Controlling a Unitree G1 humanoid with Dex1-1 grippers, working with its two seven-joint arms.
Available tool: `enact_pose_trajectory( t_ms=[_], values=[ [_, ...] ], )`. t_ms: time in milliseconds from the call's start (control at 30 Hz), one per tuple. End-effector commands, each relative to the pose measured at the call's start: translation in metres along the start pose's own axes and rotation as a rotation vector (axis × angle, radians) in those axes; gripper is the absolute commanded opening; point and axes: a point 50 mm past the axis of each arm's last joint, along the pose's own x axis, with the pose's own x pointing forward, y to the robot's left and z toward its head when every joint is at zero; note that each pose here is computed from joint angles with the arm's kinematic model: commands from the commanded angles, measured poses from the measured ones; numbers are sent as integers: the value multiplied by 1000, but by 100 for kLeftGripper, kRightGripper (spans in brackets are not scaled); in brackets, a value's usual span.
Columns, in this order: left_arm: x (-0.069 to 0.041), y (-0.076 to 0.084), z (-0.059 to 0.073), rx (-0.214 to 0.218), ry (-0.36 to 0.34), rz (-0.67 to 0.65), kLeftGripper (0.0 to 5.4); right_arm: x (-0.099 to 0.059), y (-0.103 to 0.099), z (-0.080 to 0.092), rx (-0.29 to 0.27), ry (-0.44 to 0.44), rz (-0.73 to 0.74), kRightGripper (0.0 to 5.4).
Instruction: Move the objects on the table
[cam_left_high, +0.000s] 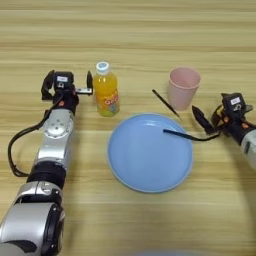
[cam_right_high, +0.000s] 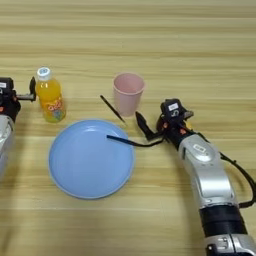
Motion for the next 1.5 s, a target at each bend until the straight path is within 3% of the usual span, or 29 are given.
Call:
enact_pose_trajectory(
  t_ms=[33, 1500],
  values=[
    [-1, -2, -1, 12, 11, -5, 540, 8, 3, 11, -34, -34, 29, 538],
    [-2, -3, -1, 14, 11, -5, 540, 56, 17, 17, -68, -45, 109, 538]
  ],
)
